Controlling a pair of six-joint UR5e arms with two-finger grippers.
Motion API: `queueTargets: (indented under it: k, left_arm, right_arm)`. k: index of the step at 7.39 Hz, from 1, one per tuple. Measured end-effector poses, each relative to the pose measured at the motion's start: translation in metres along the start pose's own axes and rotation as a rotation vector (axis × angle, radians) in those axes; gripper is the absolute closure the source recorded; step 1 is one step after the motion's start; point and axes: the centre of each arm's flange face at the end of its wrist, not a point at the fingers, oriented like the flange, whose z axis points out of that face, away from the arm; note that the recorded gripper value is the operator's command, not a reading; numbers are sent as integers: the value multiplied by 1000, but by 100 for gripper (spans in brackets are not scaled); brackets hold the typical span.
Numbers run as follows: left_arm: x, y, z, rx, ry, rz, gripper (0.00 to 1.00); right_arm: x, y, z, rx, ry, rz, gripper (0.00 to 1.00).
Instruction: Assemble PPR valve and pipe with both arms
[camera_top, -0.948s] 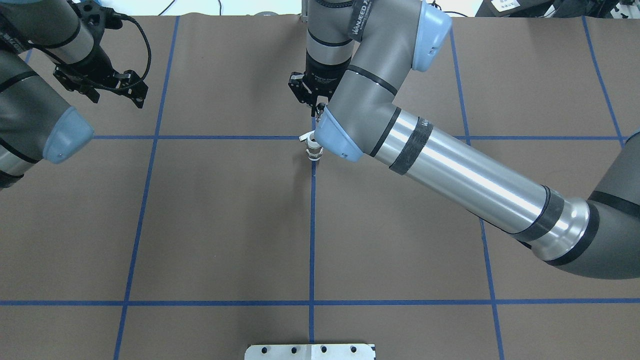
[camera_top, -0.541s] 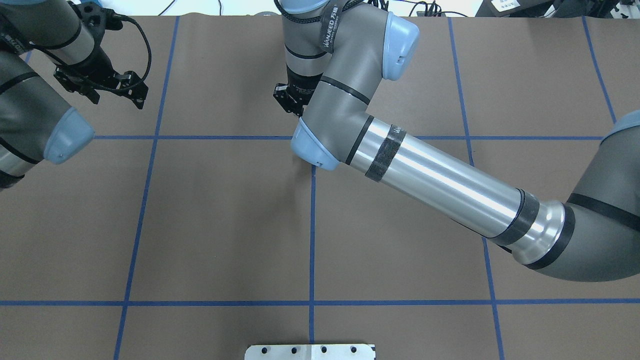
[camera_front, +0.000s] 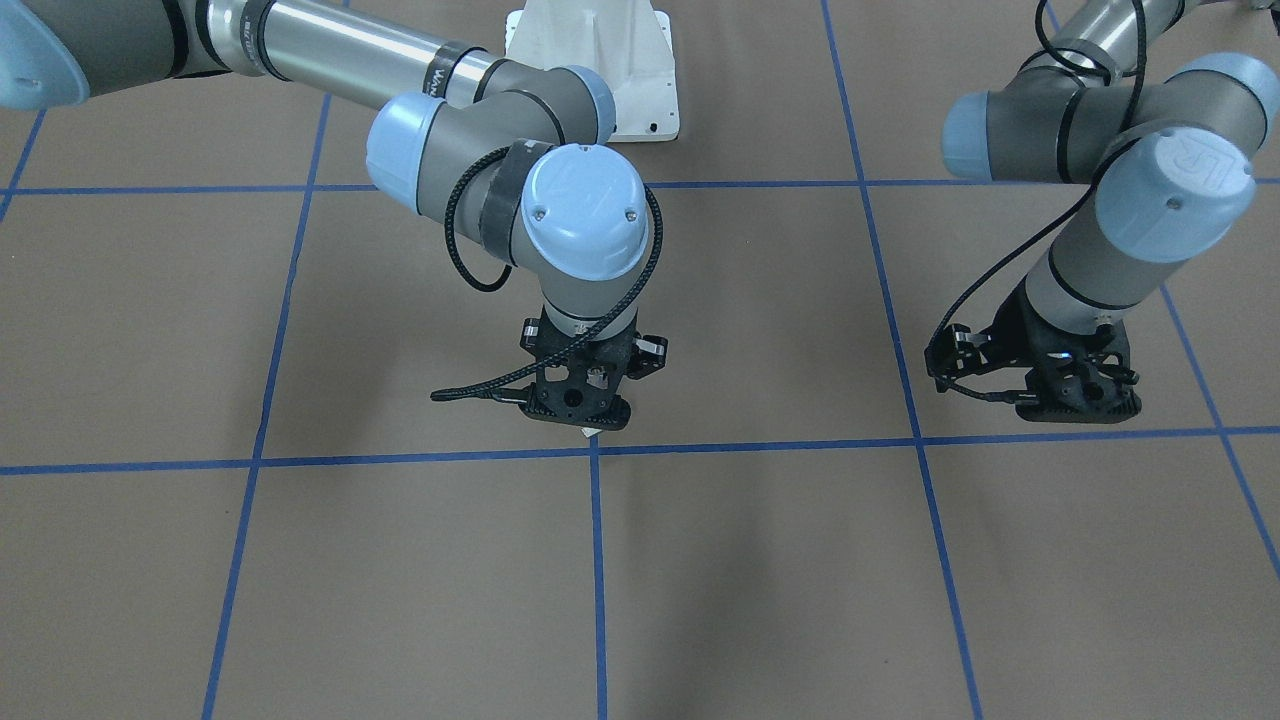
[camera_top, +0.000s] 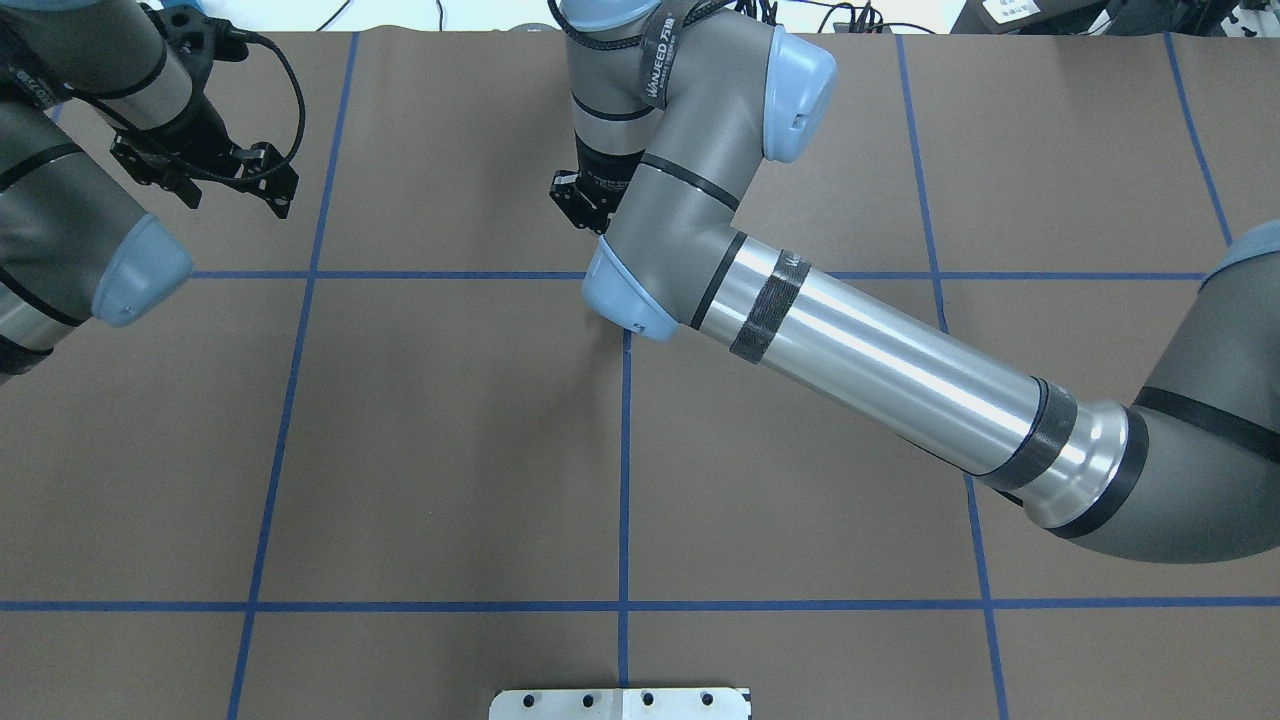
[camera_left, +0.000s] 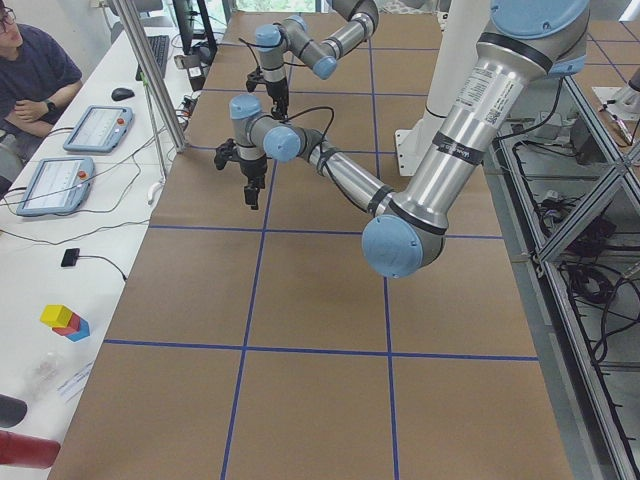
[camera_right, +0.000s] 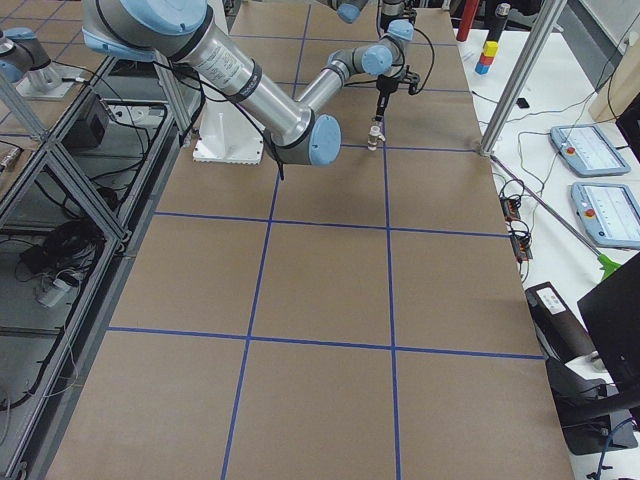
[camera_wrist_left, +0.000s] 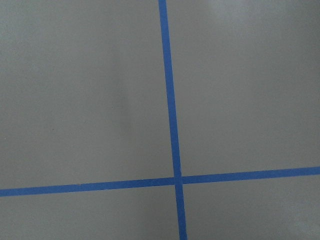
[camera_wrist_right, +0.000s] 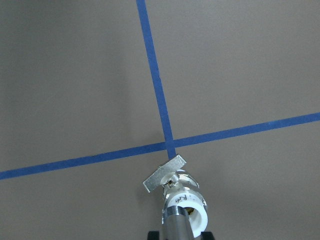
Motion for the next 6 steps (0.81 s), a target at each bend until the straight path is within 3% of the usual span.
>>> queueTargets:
  k: [6]
  left_arm:
    - [0, -2, 1, -2, -2, -2, 0]
  right_arm:
    - [3, 0, 4, -13, 13, 4, 100]
